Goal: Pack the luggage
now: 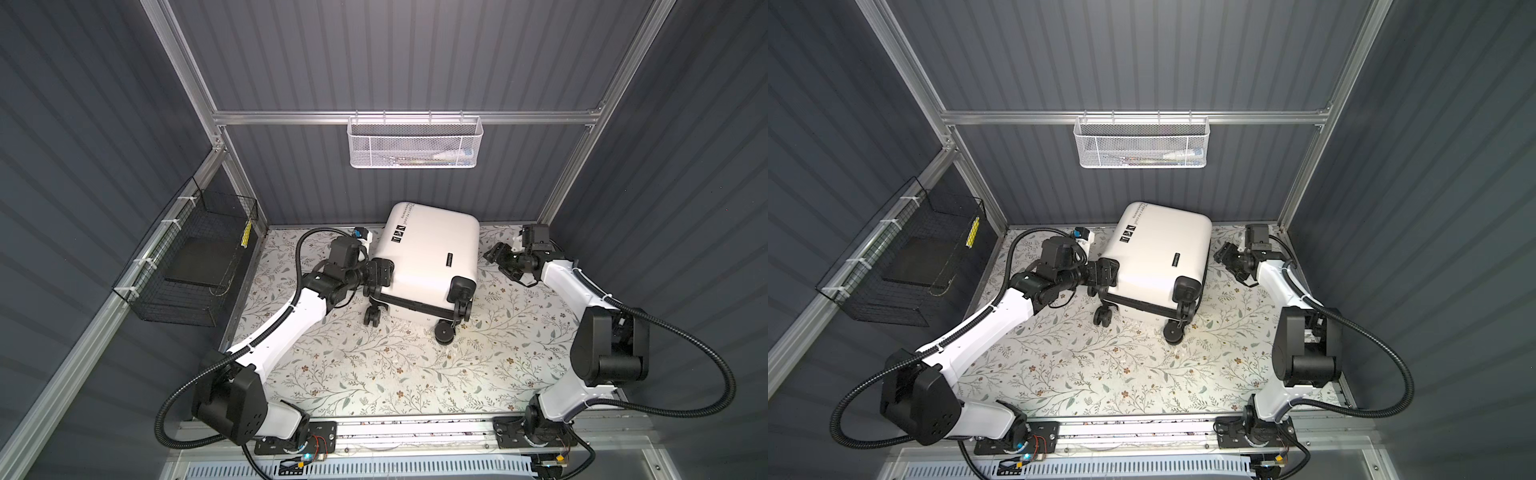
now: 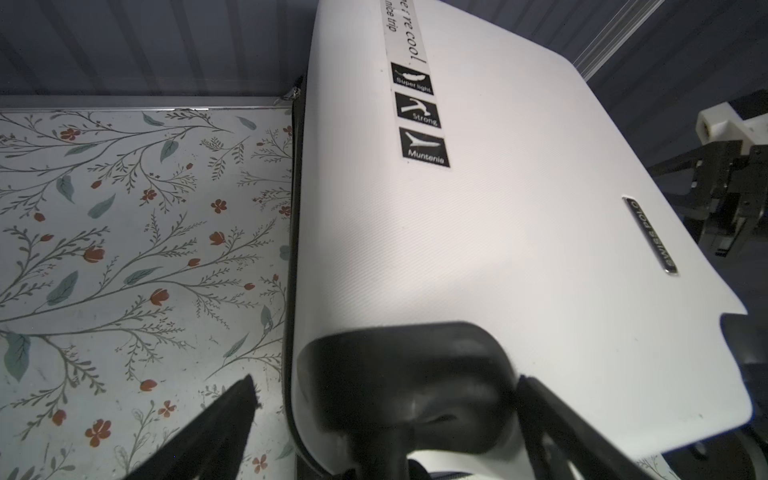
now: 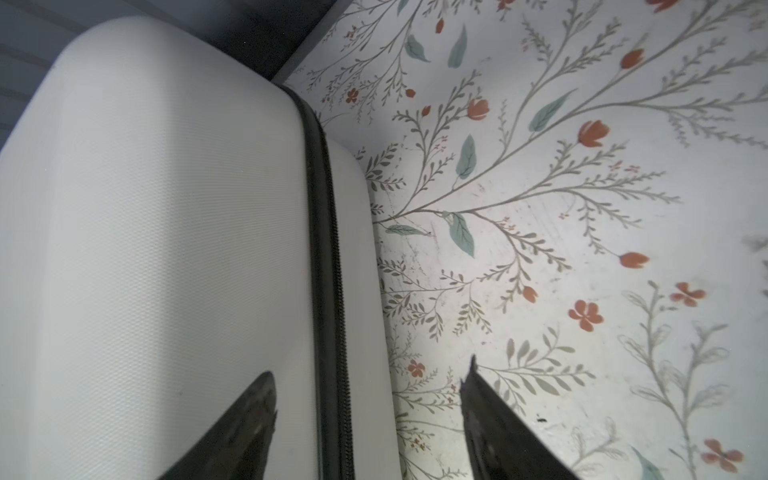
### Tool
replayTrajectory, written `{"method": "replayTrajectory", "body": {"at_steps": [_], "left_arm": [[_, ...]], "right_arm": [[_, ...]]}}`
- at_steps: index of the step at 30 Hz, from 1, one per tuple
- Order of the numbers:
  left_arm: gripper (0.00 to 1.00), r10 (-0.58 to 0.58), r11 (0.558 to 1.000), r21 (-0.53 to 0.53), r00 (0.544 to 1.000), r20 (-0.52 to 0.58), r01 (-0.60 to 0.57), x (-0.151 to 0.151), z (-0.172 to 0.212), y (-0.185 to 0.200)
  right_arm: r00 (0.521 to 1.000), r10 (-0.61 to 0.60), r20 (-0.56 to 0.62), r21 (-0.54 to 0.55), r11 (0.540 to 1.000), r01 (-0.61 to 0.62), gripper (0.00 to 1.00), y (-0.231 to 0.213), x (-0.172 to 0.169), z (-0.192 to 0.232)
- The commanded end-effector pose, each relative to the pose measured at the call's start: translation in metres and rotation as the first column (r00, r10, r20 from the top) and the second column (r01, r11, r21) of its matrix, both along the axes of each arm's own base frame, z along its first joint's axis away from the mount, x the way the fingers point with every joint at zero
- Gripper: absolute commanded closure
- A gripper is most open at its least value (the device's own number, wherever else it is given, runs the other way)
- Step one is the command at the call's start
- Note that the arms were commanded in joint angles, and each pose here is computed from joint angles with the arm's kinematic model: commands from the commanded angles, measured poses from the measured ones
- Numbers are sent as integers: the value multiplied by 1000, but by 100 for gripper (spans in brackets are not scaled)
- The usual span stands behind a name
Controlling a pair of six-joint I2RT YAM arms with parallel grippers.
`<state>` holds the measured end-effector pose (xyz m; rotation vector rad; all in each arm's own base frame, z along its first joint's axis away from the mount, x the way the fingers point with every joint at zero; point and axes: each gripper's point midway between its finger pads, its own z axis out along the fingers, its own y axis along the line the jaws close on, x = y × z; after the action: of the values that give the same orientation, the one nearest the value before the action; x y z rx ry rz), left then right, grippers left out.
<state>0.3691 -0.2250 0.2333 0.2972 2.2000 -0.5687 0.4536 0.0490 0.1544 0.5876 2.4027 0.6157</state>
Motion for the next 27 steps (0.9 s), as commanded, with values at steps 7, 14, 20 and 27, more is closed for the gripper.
{"method": "replayTrajectory", "body": {"at_steps": [7, 14, 20, 27], "left_arm": [[0, -45, 995, -94, 998, -38, 41, -33, -1, 0], [0, -38, 990, -138, 997, -64, 29, -56, -9, 9], [0, -15, 987, -158, 998, -59, 5, -72, -7, 20], [0, 38, 988, -145, 998, -43, -44, -76, -3, 33]], "right_arm": [[981, 193, -18, -37, 980, -193, 32, 61, 2, 2], [957, 289, 3, -43, 956, -289, 33, 113, 1, 9], [928, 372, 35, -53, 927, -370, 34, 161, -6, 19], [916, 396, 62, -85, 917, -390, 33, 173, -10, 31]]}}
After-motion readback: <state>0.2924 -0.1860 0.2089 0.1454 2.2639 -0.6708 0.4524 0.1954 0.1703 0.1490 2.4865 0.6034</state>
